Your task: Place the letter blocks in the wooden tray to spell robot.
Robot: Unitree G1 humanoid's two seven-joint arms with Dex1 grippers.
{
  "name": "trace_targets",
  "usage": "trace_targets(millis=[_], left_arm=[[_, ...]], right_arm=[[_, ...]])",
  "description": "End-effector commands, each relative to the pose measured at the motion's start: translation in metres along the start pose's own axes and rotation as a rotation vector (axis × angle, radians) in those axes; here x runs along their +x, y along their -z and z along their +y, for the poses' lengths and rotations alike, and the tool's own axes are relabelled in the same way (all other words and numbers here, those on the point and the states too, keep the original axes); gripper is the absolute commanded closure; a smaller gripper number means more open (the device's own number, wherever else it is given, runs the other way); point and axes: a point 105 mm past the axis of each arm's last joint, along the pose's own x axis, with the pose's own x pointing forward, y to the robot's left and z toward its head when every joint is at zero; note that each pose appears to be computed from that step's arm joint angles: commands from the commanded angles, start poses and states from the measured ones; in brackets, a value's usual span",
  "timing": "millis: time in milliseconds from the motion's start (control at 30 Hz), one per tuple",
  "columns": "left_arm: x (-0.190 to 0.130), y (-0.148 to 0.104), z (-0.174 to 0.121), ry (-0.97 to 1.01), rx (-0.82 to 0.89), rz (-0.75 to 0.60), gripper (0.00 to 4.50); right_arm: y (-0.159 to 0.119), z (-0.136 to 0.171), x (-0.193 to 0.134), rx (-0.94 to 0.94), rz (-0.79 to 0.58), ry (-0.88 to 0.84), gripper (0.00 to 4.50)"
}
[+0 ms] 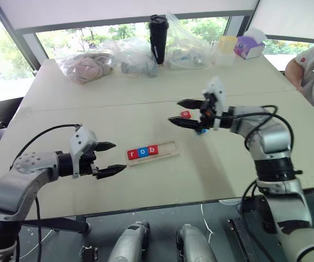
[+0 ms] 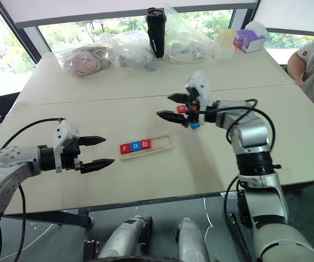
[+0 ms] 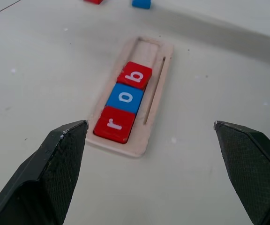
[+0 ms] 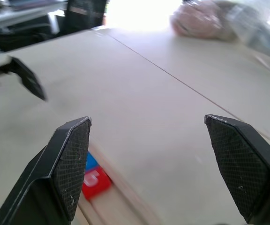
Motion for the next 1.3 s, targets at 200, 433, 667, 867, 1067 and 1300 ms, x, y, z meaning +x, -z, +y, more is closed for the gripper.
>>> trace_targets(millis=[200,433,667,867,1067,1300], left_arm=[[0.002,-0.009,0.005,0.011,0.051,0.006,0.0],[-0.004,0.0,0.008,0.006,0.09,0.086,0.0],[-0.008,0.001,0.008,-0.013,0.091,0.093,0.0],[-0.006,0.001,0.004,-0.02,0.08,0.08,0.0],[-0.007,0.004,0.001,-0.027,0.067,0.079,0.0],[-0.004,0.005,-0.002,-0.024,0.058,0.077,0.0]], right_arm=[[0.02,0.044,0.007,-0.154,0.044,-0.102,0.52],[0.026,0.08,0.036,-0.193,0.026,-0.191,0.52],[0.038,0.086,0.061,-0.233,0.053,-0.237,0.52],[0.047,0.072,0.073,-0.271,0.079,-0.213,0.52],[0.053,0.062,0.081,-0.293,0.089,-0.194,0.52],[0.051,0.051,0.09,-0.316,0.081,-0.139,0.52]])
